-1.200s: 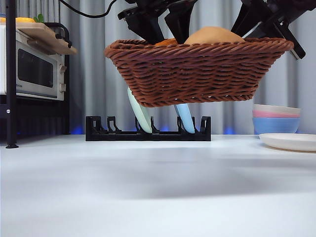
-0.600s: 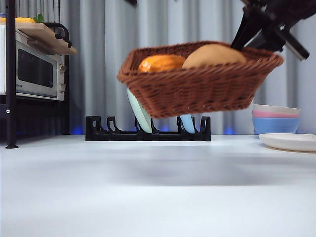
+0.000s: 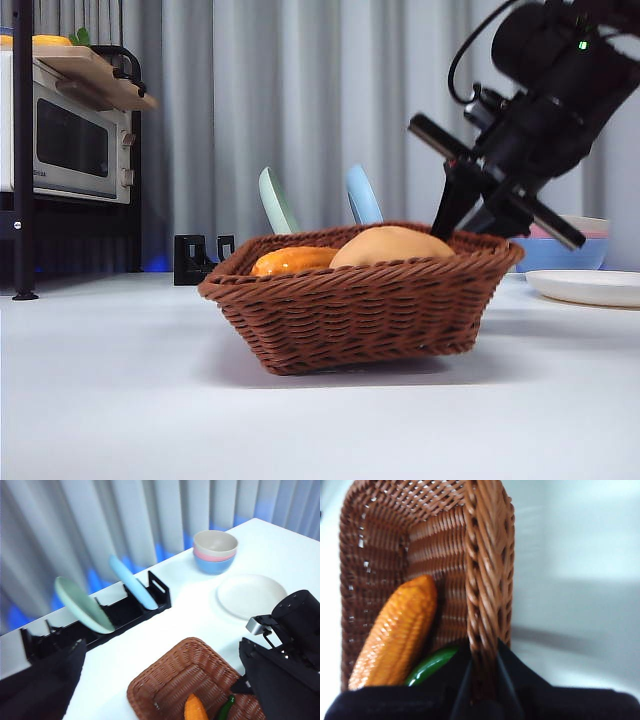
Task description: Pick up the basket,pick up the corn from the table,pick up the potato from the table,pick up the cucumber from the table,put all items into the basket
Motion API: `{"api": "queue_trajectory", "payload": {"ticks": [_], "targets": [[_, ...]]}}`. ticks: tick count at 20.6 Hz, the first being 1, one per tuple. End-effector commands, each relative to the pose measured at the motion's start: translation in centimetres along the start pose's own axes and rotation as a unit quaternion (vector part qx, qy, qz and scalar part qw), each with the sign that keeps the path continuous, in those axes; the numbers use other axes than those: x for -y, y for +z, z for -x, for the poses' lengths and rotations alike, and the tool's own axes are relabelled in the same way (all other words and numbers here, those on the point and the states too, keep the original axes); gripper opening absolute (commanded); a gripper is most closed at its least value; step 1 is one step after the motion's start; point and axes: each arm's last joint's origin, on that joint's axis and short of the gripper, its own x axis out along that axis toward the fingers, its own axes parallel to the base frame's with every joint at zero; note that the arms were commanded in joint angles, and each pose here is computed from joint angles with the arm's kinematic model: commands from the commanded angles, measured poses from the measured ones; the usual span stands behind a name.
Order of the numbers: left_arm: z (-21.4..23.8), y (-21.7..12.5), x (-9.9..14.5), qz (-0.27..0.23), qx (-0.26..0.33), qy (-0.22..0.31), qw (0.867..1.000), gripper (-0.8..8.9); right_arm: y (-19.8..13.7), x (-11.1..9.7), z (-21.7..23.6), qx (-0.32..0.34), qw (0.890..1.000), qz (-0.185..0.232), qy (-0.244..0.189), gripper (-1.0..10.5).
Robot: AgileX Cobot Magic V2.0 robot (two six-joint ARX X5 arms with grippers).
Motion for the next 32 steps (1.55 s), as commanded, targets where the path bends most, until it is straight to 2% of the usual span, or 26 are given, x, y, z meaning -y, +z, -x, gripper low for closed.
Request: {"api": "queue_trajectory", "payload": {"ticks": [1,4,6,13,18,22,23,26,29,32], "targets": [[0.0,-0.3,-0.1,-0.002,-0.013,0.005,1.000,5.34,0.2,0.1,-0.4,0.009,1.000,-0.007,-0.010,-0.2],[0.0,-0.7,-0.1,-0.008,-0.035,0.005,0.999,5.34,0.3,0.3,-0.4,0.023,0.999,-0.007,-0.037,-0.1],[0.0,-0.9,-0.1,-0.011,-0.047,0.005,0.999,5.34,0.3,0.3,-0.4,0.024,0.999,-0.008,-0.040,0.4],[0.1,-1.3,-0.1,-0.020,-0.066,0.004,0.998,5.34,0.4,0.4,0.0,0.027,0.999,-0.002,-0.041,3.5],[0.1,-1.4,-0.1,-0.037,-0.072,0.008,0.997,5.30,0.8,-0.1,2.2,0.048,0.998,0.031,-0.037,3.9],[0.1,-1.4,-0.3,-0.056,-0.073,0.031,0.995,5.20,1.0,-1.8,6.2,0.102,0.991,0.088,-0.021,3.8],[0.1,-1.4,-0.3,-0.062,-0.073,0.036,0.995,4.85,0.9,-2.3,7.2,0.116,0.988,0.105,-0.016,3.8],[0.1,-1.4,-0.4,-0.078,-0.075,0.054,0.993,2.86,0.5,-3.9,10.8,0.167,0.972,0.163,-0.001,3.7],[0.1,-1.6,-0.6,-0.095,-0.083,0.053,0.991,0.08,-0.3,-5.2,14.0,0.212,0.954,0.211,0.010,3.4],[0.1,-1.7,-0.8,-0.102,-0.093,0.057,0.989,-0.08,-1.5,-5.9,16.6,0.238,0.944,0.227,0.016,0.8]]}}
